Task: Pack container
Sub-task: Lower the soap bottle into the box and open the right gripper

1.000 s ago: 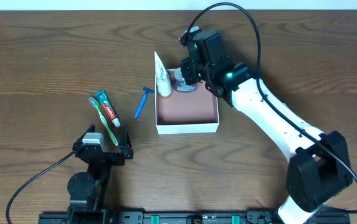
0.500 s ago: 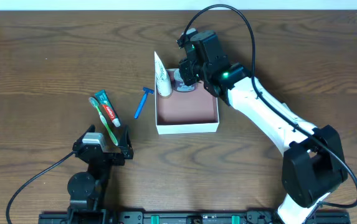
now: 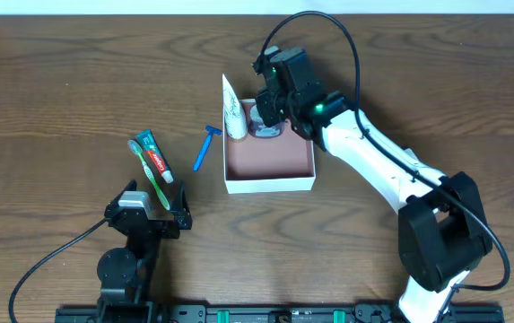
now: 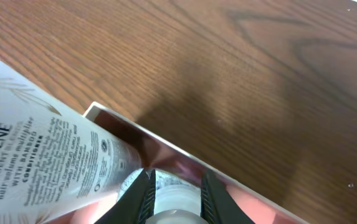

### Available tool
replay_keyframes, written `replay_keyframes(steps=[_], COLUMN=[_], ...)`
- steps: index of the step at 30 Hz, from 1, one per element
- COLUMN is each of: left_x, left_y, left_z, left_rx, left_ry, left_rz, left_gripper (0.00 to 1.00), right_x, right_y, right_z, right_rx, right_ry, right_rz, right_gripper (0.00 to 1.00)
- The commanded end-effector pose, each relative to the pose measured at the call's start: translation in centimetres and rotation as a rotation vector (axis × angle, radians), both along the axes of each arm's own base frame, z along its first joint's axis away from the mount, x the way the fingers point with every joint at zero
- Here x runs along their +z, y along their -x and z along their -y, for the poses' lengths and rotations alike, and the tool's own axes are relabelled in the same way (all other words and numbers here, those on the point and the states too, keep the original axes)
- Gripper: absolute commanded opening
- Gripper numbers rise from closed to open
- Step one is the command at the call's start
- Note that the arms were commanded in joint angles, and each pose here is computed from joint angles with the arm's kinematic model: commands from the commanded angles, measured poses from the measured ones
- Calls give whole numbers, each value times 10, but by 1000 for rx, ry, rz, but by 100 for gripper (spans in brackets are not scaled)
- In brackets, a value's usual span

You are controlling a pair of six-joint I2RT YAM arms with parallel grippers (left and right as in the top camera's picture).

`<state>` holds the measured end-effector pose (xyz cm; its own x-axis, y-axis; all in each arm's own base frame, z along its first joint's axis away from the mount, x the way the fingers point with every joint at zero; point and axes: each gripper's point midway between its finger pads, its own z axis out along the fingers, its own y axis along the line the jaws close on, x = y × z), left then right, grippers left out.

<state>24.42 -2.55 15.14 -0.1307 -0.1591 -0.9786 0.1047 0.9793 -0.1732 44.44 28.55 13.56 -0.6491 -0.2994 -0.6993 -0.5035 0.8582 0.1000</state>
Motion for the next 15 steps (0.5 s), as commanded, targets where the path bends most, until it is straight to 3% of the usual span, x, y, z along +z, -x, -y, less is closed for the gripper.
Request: replay_keyframes(steps=[1, 4, 15], left_x=[-17, -17, -17], left_y=[1, 1, 1], left_z=[1, 1, 1], left_rx=[-9, -9, -10], left_ry=[-7, -7, -7], left_rz=[-51, -51, -51], left_gripper=[98, 98, 98], right_x=[16, 16, 17], right_y=[1, 1, 0], right_z=[-13, -13, -14], right_rx=[35, 35, 35], right_ry=[-23, -24, -27], right_rz=[39, 42, 46], right_gripper=[1, 3, 42])
